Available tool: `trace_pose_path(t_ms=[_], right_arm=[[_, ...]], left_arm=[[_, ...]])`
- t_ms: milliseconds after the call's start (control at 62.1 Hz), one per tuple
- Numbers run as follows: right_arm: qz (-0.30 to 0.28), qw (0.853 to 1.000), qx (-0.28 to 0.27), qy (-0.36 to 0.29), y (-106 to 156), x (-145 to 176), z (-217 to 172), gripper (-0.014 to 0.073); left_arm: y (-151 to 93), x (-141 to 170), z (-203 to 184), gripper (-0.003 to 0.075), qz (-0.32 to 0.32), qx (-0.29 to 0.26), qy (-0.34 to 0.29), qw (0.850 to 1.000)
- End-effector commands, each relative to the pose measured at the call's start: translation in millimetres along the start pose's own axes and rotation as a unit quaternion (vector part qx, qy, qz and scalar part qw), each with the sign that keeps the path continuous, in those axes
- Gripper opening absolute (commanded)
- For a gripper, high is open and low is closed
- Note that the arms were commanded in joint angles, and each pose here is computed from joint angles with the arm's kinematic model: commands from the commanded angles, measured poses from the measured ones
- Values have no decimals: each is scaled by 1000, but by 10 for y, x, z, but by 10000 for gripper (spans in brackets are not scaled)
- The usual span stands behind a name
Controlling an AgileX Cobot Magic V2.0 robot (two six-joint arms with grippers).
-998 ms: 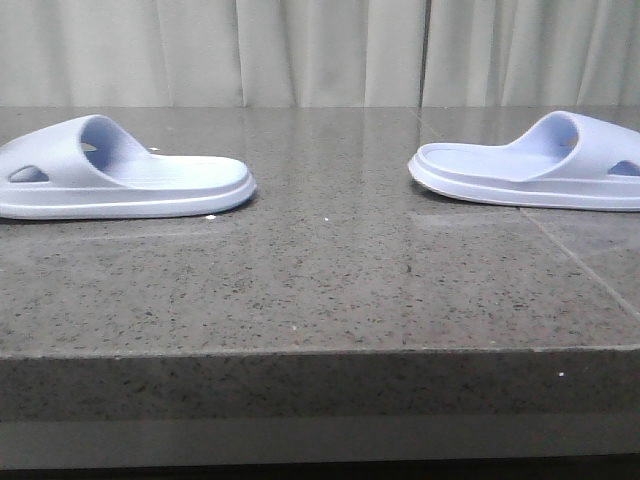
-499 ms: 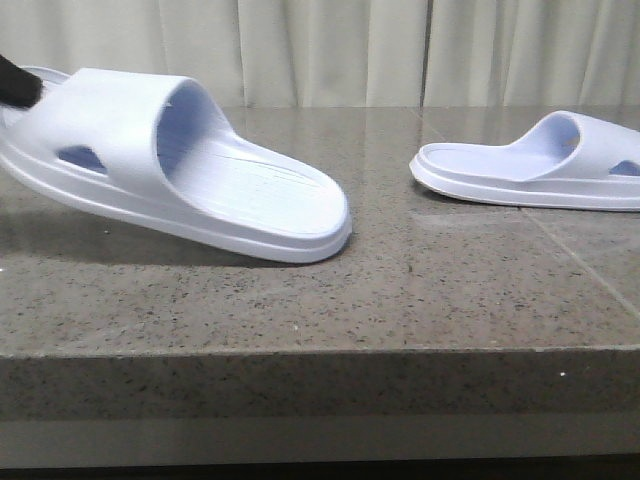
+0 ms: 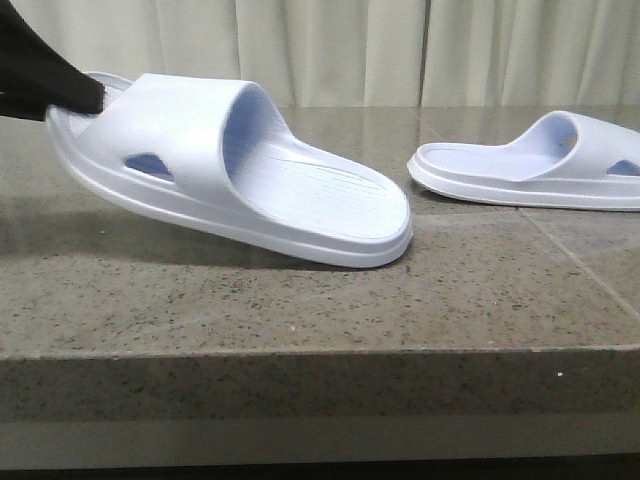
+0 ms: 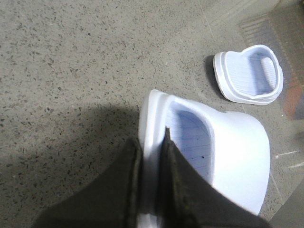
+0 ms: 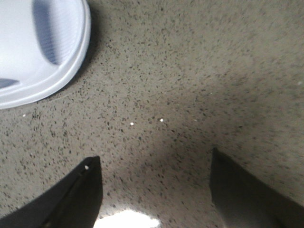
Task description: Insert blue slippers together front up
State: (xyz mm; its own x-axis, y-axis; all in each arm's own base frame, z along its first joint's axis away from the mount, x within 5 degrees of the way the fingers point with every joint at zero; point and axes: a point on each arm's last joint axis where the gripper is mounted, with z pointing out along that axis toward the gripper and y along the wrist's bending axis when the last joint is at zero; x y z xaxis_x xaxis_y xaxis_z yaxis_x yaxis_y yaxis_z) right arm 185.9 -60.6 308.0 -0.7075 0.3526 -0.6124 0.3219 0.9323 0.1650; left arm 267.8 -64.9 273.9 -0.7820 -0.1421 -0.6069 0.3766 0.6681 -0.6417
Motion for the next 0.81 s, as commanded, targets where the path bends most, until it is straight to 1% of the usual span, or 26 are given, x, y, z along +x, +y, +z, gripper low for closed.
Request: trace_pose_path(t_ms=[0,145,177,290,499,660,789], right_arm=[[13,999,-38,-21,-41,-248,66,508],[47,991,-122,-12,-132,-496,276,508],[45,989,-137,-13,-144,-550,324,508],[45,983,-176,-20,-165,-717,500,508],[38,978,-206,9,-187,-932,839,503],[29,974,-222,31,-154,-1054,1074,409],[20,971,-233,47,-72,-1083,1236,395]], left_arm=[[-153,-97,-75,-20,3,25,-33,999],[-153,-97,-75,-20,3,25,-33,999],[-110,-116,-109,-20,-2,18,-40,999],[-110,-116,-109,-20,-2,18,-40,999],[-110,-116,-109,-20,-2,18,-40,999],[-110,-116,-109,-20,-2,18,-40,999],[-111,-115,-109,-20,-2,19,-39,999]])
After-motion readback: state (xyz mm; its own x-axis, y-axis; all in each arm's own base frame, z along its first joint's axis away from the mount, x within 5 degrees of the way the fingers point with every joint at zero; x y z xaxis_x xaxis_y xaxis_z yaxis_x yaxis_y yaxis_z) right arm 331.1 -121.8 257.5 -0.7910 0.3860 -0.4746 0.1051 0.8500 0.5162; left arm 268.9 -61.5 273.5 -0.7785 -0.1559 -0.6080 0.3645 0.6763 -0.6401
